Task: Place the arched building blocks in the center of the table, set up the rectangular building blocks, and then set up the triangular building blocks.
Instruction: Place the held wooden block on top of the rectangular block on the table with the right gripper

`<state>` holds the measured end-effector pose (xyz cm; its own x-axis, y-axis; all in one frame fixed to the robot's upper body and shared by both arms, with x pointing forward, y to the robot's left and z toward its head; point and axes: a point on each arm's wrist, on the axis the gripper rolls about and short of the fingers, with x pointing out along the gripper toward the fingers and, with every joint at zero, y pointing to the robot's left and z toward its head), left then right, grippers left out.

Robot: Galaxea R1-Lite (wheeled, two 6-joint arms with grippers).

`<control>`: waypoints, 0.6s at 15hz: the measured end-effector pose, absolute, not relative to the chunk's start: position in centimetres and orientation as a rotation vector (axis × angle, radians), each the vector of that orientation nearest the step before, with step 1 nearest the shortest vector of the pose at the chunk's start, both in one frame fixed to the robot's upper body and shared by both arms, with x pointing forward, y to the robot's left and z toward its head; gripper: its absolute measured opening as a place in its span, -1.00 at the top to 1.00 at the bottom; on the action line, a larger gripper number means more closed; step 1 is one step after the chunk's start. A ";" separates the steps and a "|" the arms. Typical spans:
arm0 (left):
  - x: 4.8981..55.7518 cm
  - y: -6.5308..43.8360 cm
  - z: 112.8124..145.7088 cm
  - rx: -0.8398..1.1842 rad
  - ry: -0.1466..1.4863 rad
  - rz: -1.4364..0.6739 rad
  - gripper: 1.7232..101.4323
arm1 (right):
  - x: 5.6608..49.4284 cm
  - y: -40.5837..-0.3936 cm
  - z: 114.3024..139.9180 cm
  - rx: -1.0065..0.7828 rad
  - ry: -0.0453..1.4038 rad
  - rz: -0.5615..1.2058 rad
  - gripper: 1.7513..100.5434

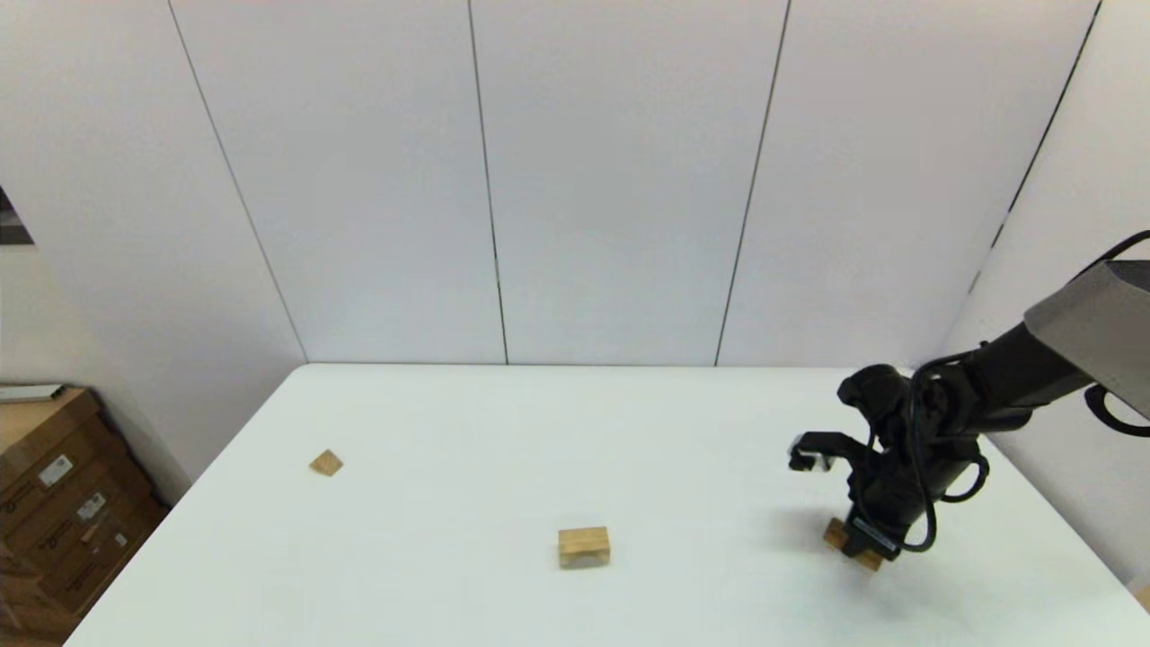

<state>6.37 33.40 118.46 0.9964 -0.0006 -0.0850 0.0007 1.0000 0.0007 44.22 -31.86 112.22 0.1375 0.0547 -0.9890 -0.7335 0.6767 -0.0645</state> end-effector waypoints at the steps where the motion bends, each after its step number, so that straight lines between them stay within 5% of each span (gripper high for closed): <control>1: 6.4 33.4 118.5 0.001 0.085 -0.001 -0.93 | 44.1 -30.9 113.5 -0.658 1.280 0.647 0.54; 7: 6.4 33.4 118.5 0.001 0.085 0.000 -0.93 | 41.0 -18.8 123.2 -0.850 0.990 0.877 0.54; 9: 6.4 33.4 118.5 0.001 0.085 -0.001 -0.93 | 40.1 -15.6 124.5 -0.896 0.923 0.942 0.54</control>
<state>6.37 33.40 118.46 0.9964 -0.0006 -0.0850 0.0007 1.0000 0.0011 40.10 -15.62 124.55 0.2998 0.2577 -0.9185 -0.9237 0.3193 -0.2119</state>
